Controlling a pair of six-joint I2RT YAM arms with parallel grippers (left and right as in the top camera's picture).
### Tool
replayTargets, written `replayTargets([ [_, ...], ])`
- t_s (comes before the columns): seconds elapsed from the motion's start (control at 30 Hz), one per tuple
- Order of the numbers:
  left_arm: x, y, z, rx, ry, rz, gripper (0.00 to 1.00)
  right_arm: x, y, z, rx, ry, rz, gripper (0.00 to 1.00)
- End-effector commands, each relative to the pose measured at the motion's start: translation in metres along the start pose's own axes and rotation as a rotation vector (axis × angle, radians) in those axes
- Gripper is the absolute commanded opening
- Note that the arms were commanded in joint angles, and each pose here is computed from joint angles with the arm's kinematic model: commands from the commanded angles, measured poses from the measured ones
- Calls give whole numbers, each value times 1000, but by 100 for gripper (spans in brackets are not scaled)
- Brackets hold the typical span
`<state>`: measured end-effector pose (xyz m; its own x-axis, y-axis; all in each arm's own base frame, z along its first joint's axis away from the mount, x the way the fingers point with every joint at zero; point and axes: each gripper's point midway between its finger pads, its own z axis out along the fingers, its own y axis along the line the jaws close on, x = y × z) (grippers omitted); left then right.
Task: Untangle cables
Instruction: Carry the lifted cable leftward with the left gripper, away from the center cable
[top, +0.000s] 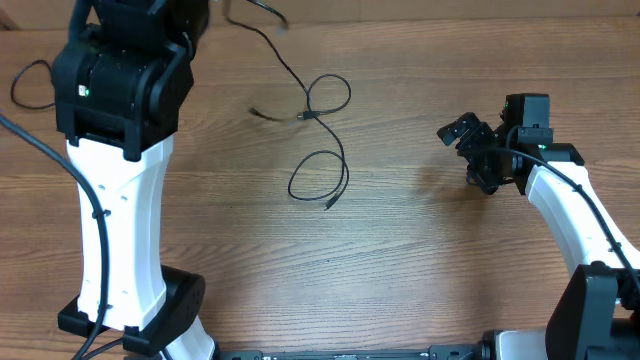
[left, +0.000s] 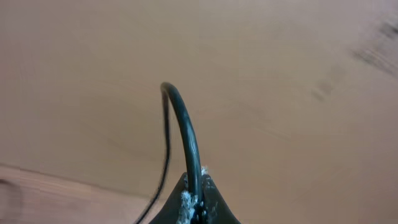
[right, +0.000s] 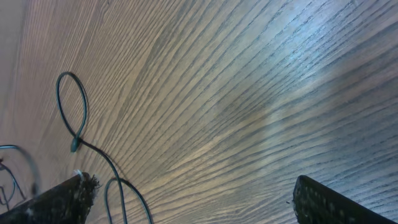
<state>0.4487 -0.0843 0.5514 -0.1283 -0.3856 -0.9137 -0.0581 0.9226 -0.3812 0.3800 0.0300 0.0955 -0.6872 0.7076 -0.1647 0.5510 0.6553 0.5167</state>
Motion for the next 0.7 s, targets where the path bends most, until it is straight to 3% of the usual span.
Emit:
replayTargets([
  [0.0,-30,53,-1,-250,-128,63,4,-8,6,-4,-10,-25,-10,100],
  [0.2,-43,106,10,-381,-157,32,4,-8,6,-4,-10,-25,-10,100],
  [0.33,-53,168,6,-575,-209,-50,4,-8,6,-4,-10,-25,-10,100],
  [0.4,-52,207,5,-695,-236,-114,4,-8,6,-4,-10,-26,-10,100],
  [0.67,-27,265,20,-832,-147,-123,4,-8,6,-4,-10,-26,-10,100],
])
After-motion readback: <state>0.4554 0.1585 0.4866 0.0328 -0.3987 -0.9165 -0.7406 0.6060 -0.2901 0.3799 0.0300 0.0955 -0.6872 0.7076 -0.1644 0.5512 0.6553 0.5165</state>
